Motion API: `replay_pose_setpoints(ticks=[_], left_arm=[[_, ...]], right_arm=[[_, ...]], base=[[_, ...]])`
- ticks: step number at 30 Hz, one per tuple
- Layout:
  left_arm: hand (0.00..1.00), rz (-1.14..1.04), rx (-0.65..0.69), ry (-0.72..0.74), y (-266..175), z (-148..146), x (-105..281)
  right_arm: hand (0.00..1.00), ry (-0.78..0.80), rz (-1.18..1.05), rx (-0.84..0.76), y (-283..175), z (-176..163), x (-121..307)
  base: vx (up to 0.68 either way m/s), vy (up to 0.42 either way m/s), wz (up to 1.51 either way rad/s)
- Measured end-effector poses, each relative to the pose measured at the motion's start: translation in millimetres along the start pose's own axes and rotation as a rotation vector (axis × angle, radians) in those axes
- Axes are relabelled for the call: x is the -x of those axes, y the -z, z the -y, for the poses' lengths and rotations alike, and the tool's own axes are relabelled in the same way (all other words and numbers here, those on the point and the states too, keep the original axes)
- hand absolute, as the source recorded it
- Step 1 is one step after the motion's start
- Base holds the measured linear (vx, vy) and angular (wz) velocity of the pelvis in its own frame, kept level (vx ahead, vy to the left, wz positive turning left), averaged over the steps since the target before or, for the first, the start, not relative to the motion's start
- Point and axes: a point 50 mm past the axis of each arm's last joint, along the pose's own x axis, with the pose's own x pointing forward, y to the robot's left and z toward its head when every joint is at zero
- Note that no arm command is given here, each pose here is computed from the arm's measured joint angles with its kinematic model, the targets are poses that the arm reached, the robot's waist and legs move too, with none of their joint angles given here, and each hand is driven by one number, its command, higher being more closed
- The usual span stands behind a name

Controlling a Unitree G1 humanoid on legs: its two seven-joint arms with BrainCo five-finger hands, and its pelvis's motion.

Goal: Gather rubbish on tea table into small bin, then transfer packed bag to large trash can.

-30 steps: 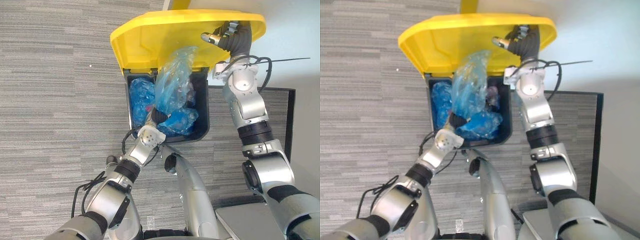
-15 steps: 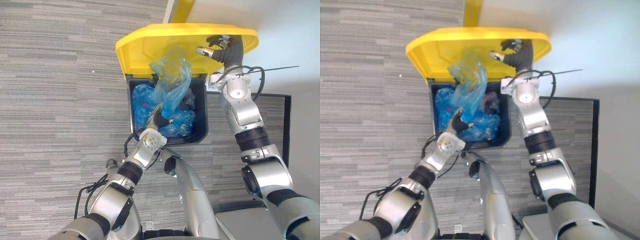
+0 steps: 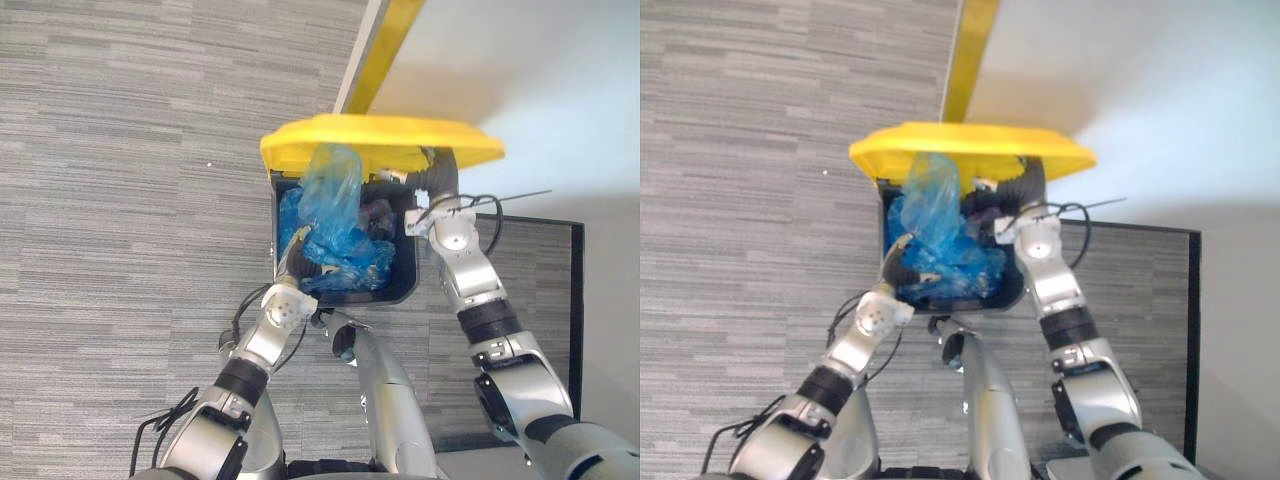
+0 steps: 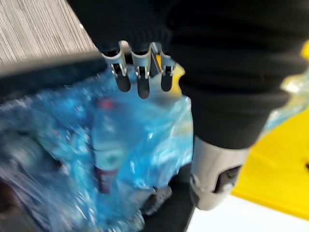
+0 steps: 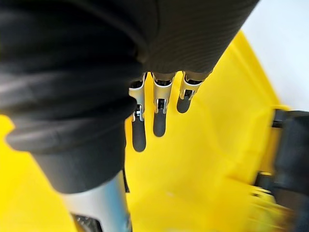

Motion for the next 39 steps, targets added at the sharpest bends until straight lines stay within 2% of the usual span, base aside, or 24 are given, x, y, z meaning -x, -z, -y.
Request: replay_pose_setpoints(ticks=[5,10,15,19,25,26,27,28,29,31,34,39], left_arm=[[0.0,-0.071,-0.04,-0.062,33.0,-24.8,21.0],[0.0,-0.22,-0.023,-0.108,75.7,-41.9,52.3],[0.0,-0.547,0.094,-0.157,143.7,-39.3,106.8],[0.0,-0.776,0.143,-0.161,182.0,-31.7,145.7],[0.0,-0.886,0.132,-0.127,195.6,-23.3,165.6],[0.0,-0.902,0.121,-0.128,197.6,-24.6,168.0],[0.0,-0.904,0.118,-0.129,197.8,-24.8,167.9],[0.0,-0.931,0.101,-0.125,201.2,-25.3,174.2],[0.0,-0.936,0.099,-0.127,202.0,-25.9,175.9],[0.0,-0.955,0.135,-0.132,201.6,-18.7,174.9],[0.0,-0.984,0.22,-0.096,195.7,11.0,175.4],[0.0,-1.022,0.27,-0.063,194.1,29.9,178.2]], right_arm=[[0.0,-0.008,-0.206,0.072,56.6,5.1,23.0],[0.0,-0.009,-0.34,0.113,90.6,13.1,41.5],[0.0,-0.046,-0.463,0.122,120.6,7.0,69.3],[0.0,-0.08,-0.54,0.114,138.4,-5.0,93.9],[0.0,-0.132,-0.669,0.051,162.6,-25.2,144.1],[0.0,-0.142,-0.739,0.022,172.6,-32.7,168.8],[0.0,-0.145,-0.758,0.016,175.1,-34.2,174.9],[0.0,-0.171,-0.886,-0.005,189.3,-45.9,220.0],[0.0,-0.173,-0.913,-0.014,191.3,-48.9,229.4],[0.0,-0.134,-1.01,-0.05,200.8,-48.7,253.7],[0.0,-0.074,-1.16,-0.052,216.1,-39.1,289.0],[0.0,-0.024,-1.297,-0.016,230.9,-18.7,310.0]], base=[[0.01,-0.018,0.08],[0.01,-0.005,-0.03],[0.05,0.014,-0.15],[0.01,0.038,-0.17],[-0.15,0.1,-0.16],[-0.19,0.038,0.07],[-0.1,-0.014,0.32],[-0.01,-0.045,0.23],[0.02,-0.046,0.09],[-0.01,0.025,-0.43],[0.04,-0.027,-0.62],[-0.07,0.011,-0.63]])
